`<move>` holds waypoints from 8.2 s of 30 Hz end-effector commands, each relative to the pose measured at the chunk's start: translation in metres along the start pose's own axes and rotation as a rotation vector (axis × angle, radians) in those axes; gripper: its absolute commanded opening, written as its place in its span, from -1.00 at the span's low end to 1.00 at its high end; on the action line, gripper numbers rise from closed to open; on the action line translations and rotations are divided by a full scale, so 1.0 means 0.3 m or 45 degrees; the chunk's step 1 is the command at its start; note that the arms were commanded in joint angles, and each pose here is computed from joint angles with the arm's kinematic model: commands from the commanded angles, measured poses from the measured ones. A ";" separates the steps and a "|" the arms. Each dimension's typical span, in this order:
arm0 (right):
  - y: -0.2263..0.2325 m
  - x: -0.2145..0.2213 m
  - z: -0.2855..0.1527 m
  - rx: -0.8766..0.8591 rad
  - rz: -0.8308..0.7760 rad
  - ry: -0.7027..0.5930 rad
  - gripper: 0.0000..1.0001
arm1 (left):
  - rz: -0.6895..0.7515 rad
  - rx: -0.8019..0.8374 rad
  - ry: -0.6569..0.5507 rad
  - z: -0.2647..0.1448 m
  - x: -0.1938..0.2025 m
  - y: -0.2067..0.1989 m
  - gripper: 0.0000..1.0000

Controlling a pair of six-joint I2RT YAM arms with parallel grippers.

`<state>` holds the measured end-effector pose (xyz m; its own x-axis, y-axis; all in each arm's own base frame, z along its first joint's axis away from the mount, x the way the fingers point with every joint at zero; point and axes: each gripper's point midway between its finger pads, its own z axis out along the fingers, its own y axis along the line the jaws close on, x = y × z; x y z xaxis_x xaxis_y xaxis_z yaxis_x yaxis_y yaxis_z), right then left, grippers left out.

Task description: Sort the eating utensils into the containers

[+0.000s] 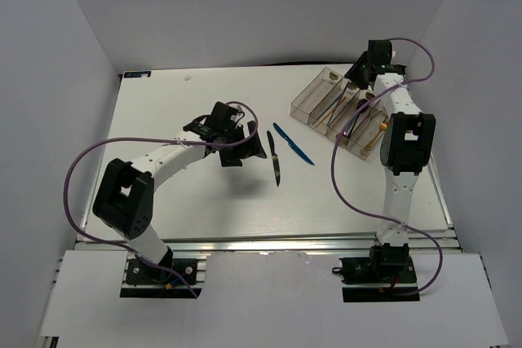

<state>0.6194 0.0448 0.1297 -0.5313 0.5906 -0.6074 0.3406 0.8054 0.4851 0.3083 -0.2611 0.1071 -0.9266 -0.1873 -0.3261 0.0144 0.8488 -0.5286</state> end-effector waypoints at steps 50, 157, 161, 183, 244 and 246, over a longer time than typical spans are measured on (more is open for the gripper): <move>-0.098 0.527 -1.063 -0.117 -0.406 0.193 0.79 | 0.126 -0.676 -0.138 0.481 -0.199 0.031 0.14; 0.013 0.602 -1.028 -0.315 -0.456 0.329 0.75 | -0.046 -0.918 0.178 0.601 -0.050 0.364 -0.78; 0.018 0.602 -1.029 -0.323 -0.455 0.332 0.75 | -0.035 -0.913 0.209 0.590 -0.008 0.372 -1.00; 0.117 0.789 -0.947 -0.744 -0.297 0.466 0.69 | 0.158 -0.545 0.049 0.380 -0.089 0.048 -1.00; 0.246 0.918 -0.535 -0.791 -0.131 0.741 0.67 | 0.307 -0.461 0.064 0.241 -0.060 -0.120 -1.00; 0.269 0.911 -0.529 -0.825 -0.129 0.749 0.66 | 0.306 -0.436 0.074 0.240 -0.053 -0.132 -1.00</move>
<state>0.3628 0.2500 0.0798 -0.9182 0.2698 -0.2900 -0.0619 0.6253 0.7779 0.3486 -0.3091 0.0505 -0.9454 0.0563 -0.3209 0.0807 0.9947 -0.0632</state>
